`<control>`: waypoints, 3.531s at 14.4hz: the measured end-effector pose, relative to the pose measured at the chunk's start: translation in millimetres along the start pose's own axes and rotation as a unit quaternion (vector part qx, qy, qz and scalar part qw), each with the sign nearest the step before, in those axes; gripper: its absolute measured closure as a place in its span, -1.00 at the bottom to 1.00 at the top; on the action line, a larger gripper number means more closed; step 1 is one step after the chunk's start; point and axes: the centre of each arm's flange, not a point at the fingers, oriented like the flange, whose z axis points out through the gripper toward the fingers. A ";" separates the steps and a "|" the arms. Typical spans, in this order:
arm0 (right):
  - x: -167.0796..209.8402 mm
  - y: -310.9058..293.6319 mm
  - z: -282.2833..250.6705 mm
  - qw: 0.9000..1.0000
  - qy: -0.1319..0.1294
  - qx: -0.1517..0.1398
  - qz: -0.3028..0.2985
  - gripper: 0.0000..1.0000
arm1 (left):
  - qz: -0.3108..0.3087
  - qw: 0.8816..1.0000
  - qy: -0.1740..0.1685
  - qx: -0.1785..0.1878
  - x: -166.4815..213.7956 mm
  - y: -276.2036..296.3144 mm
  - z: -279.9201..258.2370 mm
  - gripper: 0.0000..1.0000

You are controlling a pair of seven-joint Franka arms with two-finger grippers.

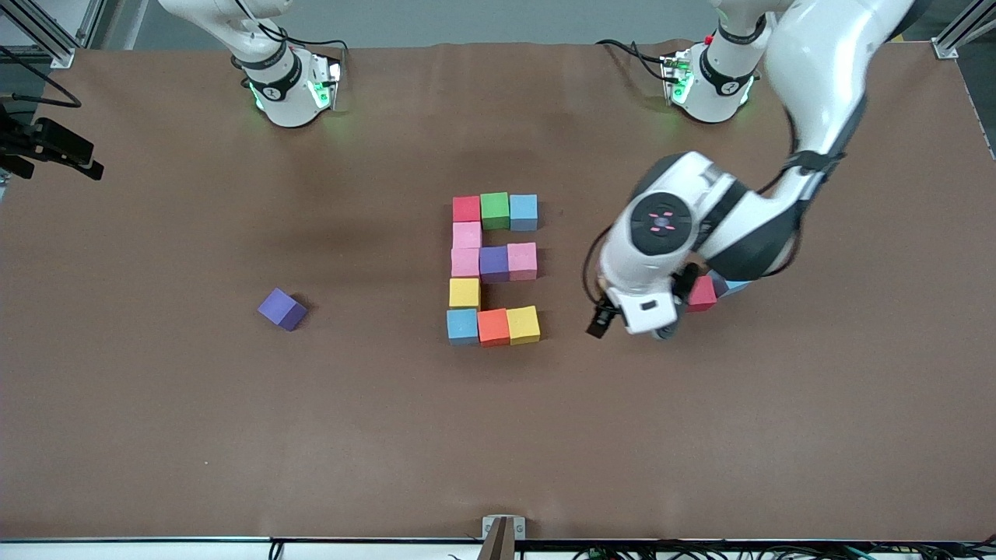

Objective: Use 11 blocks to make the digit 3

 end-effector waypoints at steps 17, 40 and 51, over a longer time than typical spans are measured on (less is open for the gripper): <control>-1.8 -3.2 -2.4 1.000 0.002 0.000 -0.004 -1.00 | 0.386 0.922 0.030 -0.010 246.7 -168.3 -149.2 -1.00; -4.8 -4.5 -6.1 1.000 0.004 0.000 -0.006 -1.00 | 0.447 0.894 0.039 -0.011 245.7 -248.4 -246.7 -1.00; -5.2 -3.1 -6.2 1.000 0.003 0.000 -0.004 -1.00 | 0.450 0.891 0.051 -0.046 234.9 -251.7 -273.0 -1.00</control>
